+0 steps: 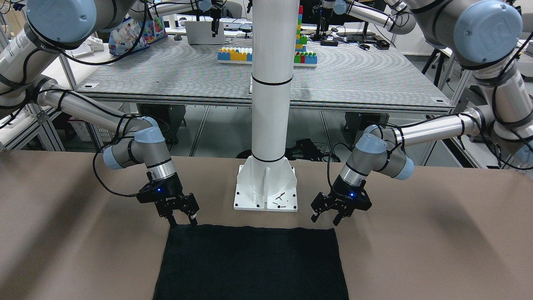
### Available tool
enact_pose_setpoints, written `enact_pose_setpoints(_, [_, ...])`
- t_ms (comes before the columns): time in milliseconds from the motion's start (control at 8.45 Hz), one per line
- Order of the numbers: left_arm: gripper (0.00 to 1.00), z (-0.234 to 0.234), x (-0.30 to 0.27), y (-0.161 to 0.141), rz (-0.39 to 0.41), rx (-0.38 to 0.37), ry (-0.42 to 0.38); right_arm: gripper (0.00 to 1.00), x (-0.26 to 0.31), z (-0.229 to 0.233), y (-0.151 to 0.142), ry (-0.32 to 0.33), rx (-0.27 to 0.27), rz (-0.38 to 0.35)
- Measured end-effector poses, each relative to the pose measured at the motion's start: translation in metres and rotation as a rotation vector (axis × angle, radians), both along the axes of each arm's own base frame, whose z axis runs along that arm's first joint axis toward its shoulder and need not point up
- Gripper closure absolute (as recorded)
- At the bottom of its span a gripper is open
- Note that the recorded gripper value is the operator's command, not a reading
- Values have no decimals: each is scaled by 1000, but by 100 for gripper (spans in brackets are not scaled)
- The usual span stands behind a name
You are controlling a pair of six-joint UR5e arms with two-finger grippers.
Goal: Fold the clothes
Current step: 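Move both grippers to the hem corners nearest the robot, then grasp the hem corners with both grippers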
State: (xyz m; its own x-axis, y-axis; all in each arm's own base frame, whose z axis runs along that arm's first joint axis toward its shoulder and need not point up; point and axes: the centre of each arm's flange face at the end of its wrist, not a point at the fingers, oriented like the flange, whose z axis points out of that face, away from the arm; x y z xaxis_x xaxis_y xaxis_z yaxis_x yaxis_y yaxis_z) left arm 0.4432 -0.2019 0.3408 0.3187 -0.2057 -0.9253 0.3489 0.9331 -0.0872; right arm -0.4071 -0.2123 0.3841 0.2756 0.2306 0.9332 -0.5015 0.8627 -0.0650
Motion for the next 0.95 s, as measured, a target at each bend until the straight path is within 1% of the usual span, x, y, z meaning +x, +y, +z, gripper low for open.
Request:
enact_pose_setpoints(118, [3, 21, -4, 9, 9, 0, -11, 6, 2, 2, 1, 2, -1, 2])
enact_pose_setpoints(237, [11, 38, -5, 13, 14, 0, -27, 6, 3, 3, 1, 3, -1, 3])
enact_pose_setpoints(355, [29, 49, -4, 14, 12, 0, -42, 6, 3, 4, 1, 3, -1, 4])
enact_pose_setpoints(473, [42, 54, -3, 14, 9, 2, -49, 6, 3, 4, 1, 3, -1, 4])
enact_pose_setpoints(946, [42, 56, 1, 17, 14, 3, -52, 6, 3, 4, 1, 4, 1, 4])
